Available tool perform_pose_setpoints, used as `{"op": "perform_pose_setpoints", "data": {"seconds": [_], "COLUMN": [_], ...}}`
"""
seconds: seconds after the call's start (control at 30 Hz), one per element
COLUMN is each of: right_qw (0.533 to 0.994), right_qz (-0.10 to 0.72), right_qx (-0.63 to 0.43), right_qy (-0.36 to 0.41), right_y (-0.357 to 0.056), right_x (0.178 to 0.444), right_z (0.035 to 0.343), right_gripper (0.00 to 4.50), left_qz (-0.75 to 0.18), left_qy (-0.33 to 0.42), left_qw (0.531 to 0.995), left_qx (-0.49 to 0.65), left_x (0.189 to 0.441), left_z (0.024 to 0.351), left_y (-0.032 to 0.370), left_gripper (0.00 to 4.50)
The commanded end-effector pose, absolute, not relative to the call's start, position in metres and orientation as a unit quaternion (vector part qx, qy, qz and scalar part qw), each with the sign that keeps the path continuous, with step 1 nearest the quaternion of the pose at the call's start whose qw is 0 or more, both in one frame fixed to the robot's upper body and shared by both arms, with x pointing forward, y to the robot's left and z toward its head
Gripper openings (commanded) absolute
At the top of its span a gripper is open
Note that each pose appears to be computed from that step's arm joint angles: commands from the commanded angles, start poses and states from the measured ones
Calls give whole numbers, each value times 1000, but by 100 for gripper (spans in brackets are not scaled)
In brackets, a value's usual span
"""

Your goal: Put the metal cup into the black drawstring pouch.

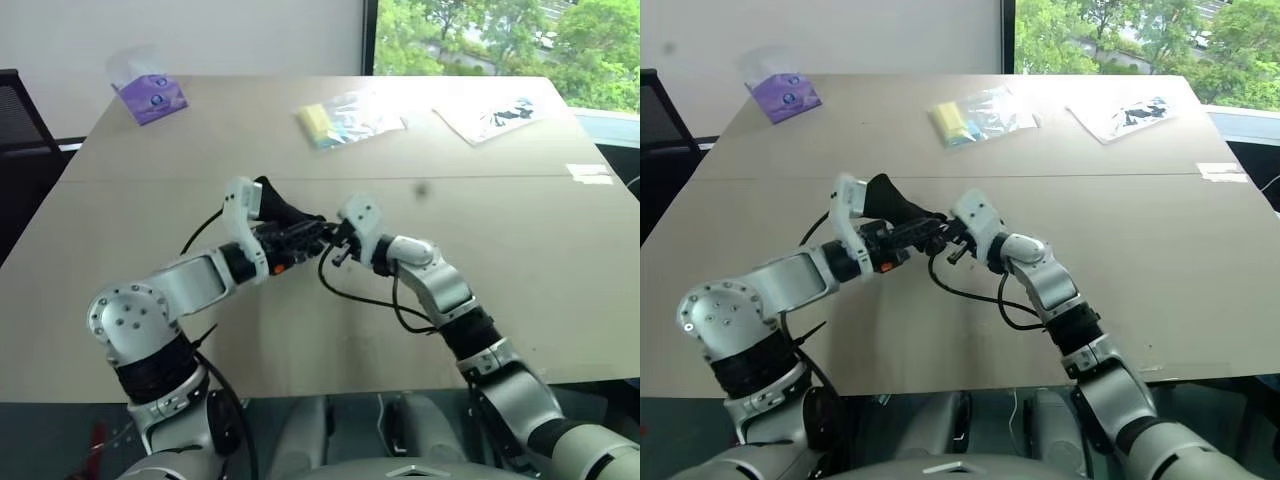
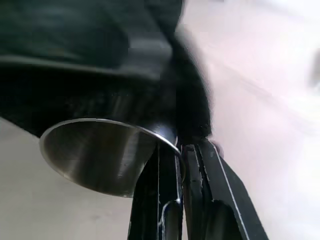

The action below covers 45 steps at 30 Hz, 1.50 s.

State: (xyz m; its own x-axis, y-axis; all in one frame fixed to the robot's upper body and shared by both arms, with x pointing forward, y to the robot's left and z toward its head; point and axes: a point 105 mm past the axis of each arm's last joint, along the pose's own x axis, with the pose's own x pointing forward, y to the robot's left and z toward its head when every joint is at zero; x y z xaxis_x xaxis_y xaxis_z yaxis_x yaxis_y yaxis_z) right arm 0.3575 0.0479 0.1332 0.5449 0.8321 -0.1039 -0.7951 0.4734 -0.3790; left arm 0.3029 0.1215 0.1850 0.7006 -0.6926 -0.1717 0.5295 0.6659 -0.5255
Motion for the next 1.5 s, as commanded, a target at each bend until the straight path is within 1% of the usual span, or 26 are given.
{"op": "perform_pose_setpoints", "data": {"seconds": [0.03, 0.1, 0.17, 0.23, 0.27, 0.3, 0.33, 0.37, 0.43, 0.47, 0.53, 0.57, 0.6, 0.7, 0.73, 0.8, 0.87, 0.93, 1.0, 1.03, 1.07, 1.1, 1.17, 1.2, 1.43, 1.5], "right_qw": [893, 871, 851, 888, 901, 882, 856, 844, 842, 851, 872, 863, 859, 850, 844, 852, 840, 840, 852, 851, 847, 844, 840, 838, 842, 853], "right_qz": [450, 456, 454, 440, 433, 441, 452, 457, 470, 480, 489, 498, 502, 495, 497, 495, 515, 508, 484, 483, 488, 490, 497, 498, 493, 473], "right_qx": [-16, 174, 253, 130, -11, -153, -229, -256, -239, -192, 23, 87, 100, -166, -195, -168, -171, -188, -196, -200, -205, -212, -216, -220, -217, -220], "right_qy": [0, 58, 67, 41, -15, -69, -102, -118, -113, -95, -16, 6, 5, -61, -62, -41, -16, -29, -46, -47, -47, -50, -37, -34, -38, -32], "right_y": [61, 69, 71, 71, 71, 75, 79, 81, 83, 86, 92, 94, 94, 90, 88, 82, 77, 69, 59, 54, 51, 48, 35, 28, -5, -18], "right_x": [365, 364, 366, 372, 373, 369, 364, 361, 359, 358, 357, 355, 354, 356, 355, 358, 355, 358, 364, 363, 359, 357, 354, 352, 336, 339], "right_z": [147, 163, 178, 171, 168, 161, 154, 150, 146, 146, 160, 165, 169, 146, 140, 140, 135, 143, 157, 163, 167, 170, 181, 186, 212, 209], "right_gripper": [10, 10, 10, 10, 10, 10, 10, 10, 10, 10, 10, 10, 10, 10, 10, 10, 72, 147, 242, 320, 332, 378, 378, 447, 449, 449], "left_qz": [-417, -417, -414, -415, -416, -415, -417, -419, -423, -426, -427, -427, -426, -412, -404, -386, -372, -359, -348, -343, -338, -333, -322, -320, -332, -340], "left_qy": [152, 158, 160, 157, 154, 150, 146, 143, 139, 136, 135, 135, 136, 137, 137, 139, 142, 143, 141, 139, 137, 135, 134, 134, 127, 120], "left_qw": [870, 869, 869, 868, 867, 867, 865, 863, 860, 859, 857, 856, 856, 858, 860, 863, 866, 868, 870, 870, 870, 871, 872, 873, 874, 875], "left_qx": [-216, -215, -218, -223, -226, -231, -238, -243, -247, -250, -255, -258, -260, -272, -280, -294, -302, -310, -320, -326, -332, -336, -344, -344, -331, -324], "left_x": [289, 286, 285, 285, 285, 287, 288, 289, 290, 290, 290, 289, 289, 291, 294, 300, 305, 310, 316, 320, 323, 326, 332, 334, 340, 339], "left_z": [204, 200, 198, 199, 201, 203, 205, 207, 210, 212, 213, 213, 212, 209, 208, 204, 200, 199, 198, 198, 198, 198, 197, 195, 199, 206], "left_y": [96, 97, 98, 97, 96, 94, 91, 89, 83, 81, 79, 79, 79, 84, 87, 96, 105, 115, 124, 128, 132, 135, 143, 145, 161, 168], "left_gripper": [0, 0, 0, 0, 0, 0, 0, 0, 0, 0, 0, 0, 0, 0, 0, 0, 0, 0, 0, 0, 0, 0, 0, 0, 0, 0]}}
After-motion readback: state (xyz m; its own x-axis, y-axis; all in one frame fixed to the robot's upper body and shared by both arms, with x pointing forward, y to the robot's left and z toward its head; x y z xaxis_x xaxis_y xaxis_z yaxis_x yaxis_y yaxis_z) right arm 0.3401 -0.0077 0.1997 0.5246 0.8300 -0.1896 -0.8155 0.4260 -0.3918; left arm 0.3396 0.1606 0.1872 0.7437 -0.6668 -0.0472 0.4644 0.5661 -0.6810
